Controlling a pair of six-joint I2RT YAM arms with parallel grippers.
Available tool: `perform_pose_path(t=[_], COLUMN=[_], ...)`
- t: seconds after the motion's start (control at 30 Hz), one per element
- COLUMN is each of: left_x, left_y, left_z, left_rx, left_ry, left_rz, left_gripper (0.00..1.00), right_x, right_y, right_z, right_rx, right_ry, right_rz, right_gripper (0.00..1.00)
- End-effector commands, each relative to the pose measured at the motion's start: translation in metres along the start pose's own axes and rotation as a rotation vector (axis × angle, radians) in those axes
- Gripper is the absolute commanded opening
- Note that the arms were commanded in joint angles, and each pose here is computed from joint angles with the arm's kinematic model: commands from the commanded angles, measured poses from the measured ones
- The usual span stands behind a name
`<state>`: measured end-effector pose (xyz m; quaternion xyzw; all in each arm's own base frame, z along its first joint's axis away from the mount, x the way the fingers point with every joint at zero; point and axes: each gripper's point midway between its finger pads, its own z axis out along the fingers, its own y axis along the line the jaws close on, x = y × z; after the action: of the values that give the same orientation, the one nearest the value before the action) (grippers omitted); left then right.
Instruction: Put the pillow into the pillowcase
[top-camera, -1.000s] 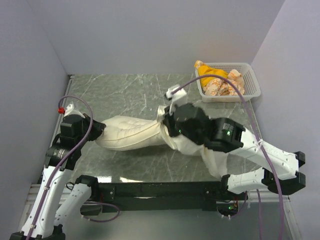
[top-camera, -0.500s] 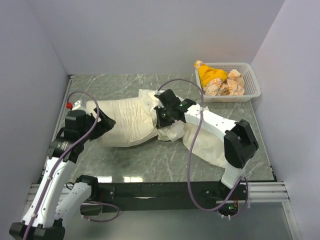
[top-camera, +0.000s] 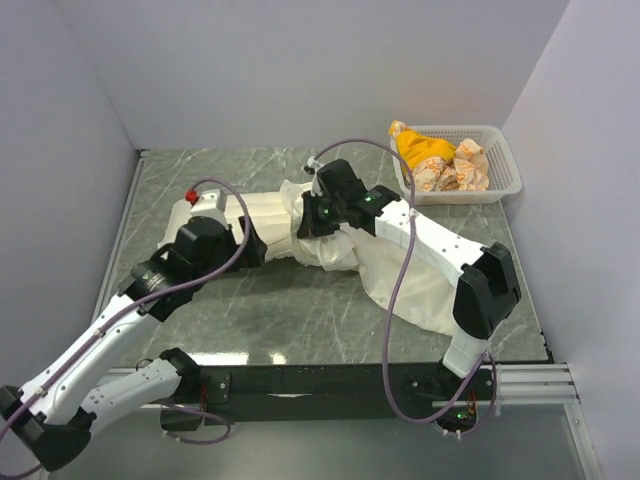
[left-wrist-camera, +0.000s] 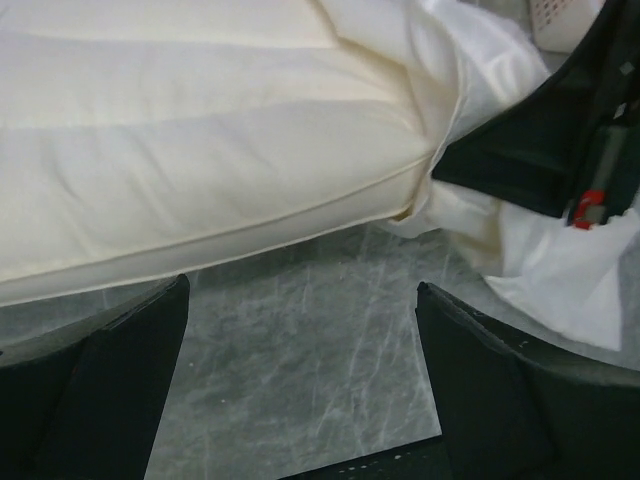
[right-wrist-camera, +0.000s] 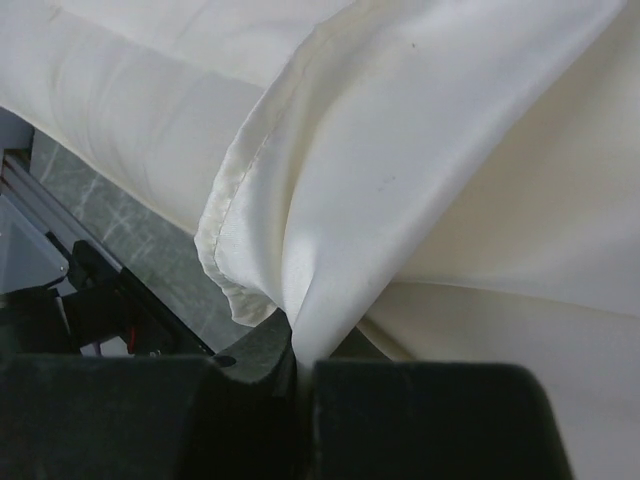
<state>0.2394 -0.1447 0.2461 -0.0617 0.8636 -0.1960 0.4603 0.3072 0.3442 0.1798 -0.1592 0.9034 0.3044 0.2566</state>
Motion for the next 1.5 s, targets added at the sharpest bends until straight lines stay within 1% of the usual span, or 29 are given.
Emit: perform_pose_path(t=[0.0, 0.07, 0.13, 0.17, 0.2, 0.27, 0.37, 0.5, 0.53, 0.6, 0.67, 0.73, 0.77, 0.83, 0.97, 1.0, 1.07, 1.13, 1.23, 1.27, 1.37, 1.4, 1.47], left_x=[0.006, 0.01, 0.019, 0.019, 0.021, 0.015, 0.015, 0.007, 0.002, 0.0, -0.004, -0.01, -0.009, -0.016, -0.01, -0.011, -0.014, -0.014, -0.012, -0.015, -0.017, -0.02, -0.025], left_y=[0.008, 0.003, -0.008, 0.0, -0.004, 0.002, -0.001, 0.002, 0.002, 0.006, 0.001, 0.0, 0.0, 0.004, 0.0, 0.002, 0.006, 0.004, 0.0, -0.005, -0.015, -0.032, -0.032], left_z=[0.009, 0.014, 0.023, 0.025, 0.031, 0.038, 0.044, 0.045, 0.045, 0.046, 0.049, 0.051, 0.053, 0.051, 0.057, 0.057, 0.05, 0.051, 0.057, 0.058, 0.059, 0.066, 0.065], left_rx=[-0.11, -0.11, -0.108, -0.171, -0.205, -0.297, -0.336, -0.415, -0.426, -0.466, -0.47, -0.49, -0.509, -0.571, -0.623, -0.649, -0.72, -0.726, -0.705, -0.682, -0.572, -0.473, -0.389], left_ry=[-0.036, -0.029, 0.006, -0.004, 0.008, -0.001, 0.008, -0.033, -0.049, -0.061, -0.069, -0.092, -0.09, -0.126, -0.126, -0.144, -0.164, -0.176, -0.183, -0.195, -0.193, -0.195, -0.195], left_rz=[0.08, 0.108, 0.158, 0.185, 0.215, 0.252, 0.31, 0.339, 0.338, 0.359, 0.374, 0.406, 0.431, 0.461, 0.536, 0.533, 0.571, 0.565, 0.567, 0.551, 0.509, 0.489, 0.5], left_gripper=[0.99, 0.99, 0.99, 0.99, 0.99, 0.99, 0.99, 0.99, 0.97, 0.89, 0.81, 0.77, 0.74, 0.73, 0.75, 0.75, 0.76, 0.77, 0.84, 0.87, 0.94, 0.94, 0.94], right_x=[-0.056, -0.062, -0.065, -0.066, -0.067, -0.069, -0.073, -0.076, -0.077, -0.078, -0.078, -0.078, -0.078, -0.079, -0.079, -0.079, -0.078, -0.079, -0.078, -0.078, -0.077, -0.077, -0.076], right_y=[0.04, 0.04, 0.039, 0.04, 0.041, 0.04, 0.039, 0.038, 0.038, 0.038, 0.037, 0.037, 0.037, 0.037, 0.032, 0.032, 0.031, 0.031, 0.032, 0.032, 0.031, 0.03, 0.031], right_z=[-0.058, -0.066, -0.073, -0.075, -0.08, -0.086, -0.093, -0.104, -0.106, -0.112, -0.117, -0.12, -0.122, -0.125, -0.127, -0.127, -0.127, -0.129, -0.13, -0.131, -0.133, -0.133, -0.134], right_rx=[-0.096, -0.092, -0.089, -0.092, -0.094, -0.093, -0.091, -0.092, -0.093, -0.094, -0.093, -0.093, -0.093, -0.094, -0.088, -0.089, -0.091, -0.093, -0.098, -0.097, -0.091, -0.091, -0.096], right_ry=[-0.169, -0.184, -0.194, -0.199, -0.204, -0.215, -0.224, -0.236, -0.239, -0.247, -0.253, -0.254, -0.258, -0.263, -0.263, -0.263, -0.26, -0.263, -0.259, -0.261, -0.261, -0.26, -0.262], right_rz=[-0.031, -0.039, -0.038, -0.042, -0.041, -0.047, -0.044, -0.05, -0.053, -0.055, -0.054, -0.058, -0.058, -0.06, -0.057, -0.055, -0.056, -0.055, -0.056, -0.057, -0.061, -0.06, -0.06], right_gripper=[0.0, 0.0, 0.0, 0.0, 0.0, 0.0, 0.0, 0.0, 0.0, 0.0, 0.0, 0.0, 0.0, 0.0, 0.0, 0.0, 0.0, 0.0, 0.0, 0.0, 0.0, 0.0, 0.0])
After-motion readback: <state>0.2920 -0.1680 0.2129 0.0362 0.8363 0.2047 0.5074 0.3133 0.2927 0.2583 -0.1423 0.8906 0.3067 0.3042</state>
